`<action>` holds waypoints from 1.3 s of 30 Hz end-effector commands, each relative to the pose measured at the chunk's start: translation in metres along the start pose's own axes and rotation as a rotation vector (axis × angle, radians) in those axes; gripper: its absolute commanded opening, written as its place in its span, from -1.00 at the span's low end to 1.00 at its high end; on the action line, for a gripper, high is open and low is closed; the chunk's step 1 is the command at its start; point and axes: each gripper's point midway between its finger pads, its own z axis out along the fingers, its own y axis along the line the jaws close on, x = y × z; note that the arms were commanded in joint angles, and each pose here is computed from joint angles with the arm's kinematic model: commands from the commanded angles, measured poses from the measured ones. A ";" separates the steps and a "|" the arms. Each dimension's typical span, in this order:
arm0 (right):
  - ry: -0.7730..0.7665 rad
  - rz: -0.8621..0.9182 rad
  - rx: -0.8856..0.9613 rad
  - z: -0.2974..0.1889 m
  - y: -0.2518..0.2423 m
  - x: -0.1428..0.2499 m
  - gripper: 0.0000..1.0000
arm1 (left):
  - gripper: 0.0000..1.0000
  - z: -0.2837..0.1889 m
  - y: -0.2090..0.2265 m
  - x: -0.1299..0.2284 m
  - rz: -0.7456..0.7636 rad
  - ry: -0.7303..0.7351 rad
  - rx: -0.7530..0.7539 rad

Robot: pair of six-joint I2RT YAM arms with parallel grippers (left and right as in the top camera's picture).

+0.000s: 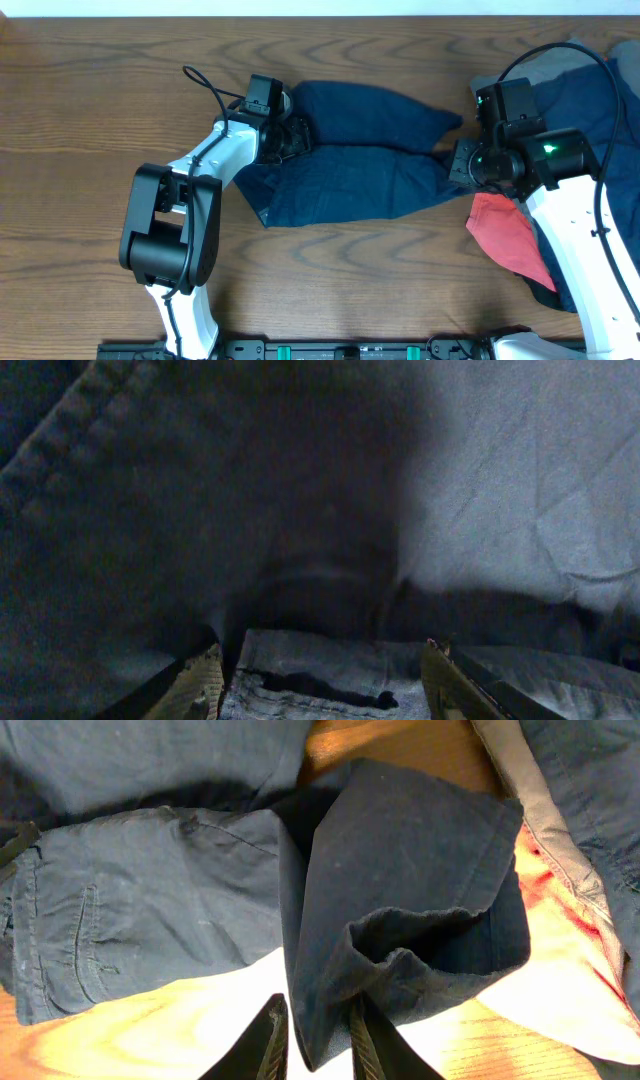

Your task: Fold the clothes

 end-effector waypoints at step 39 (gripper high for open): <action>-0.350 -0.067 0.019 -0.031 -0.020 -0.080 -0.98 | -0.88 -0.216 0.019 0.095 -0.113 0.016 -0.207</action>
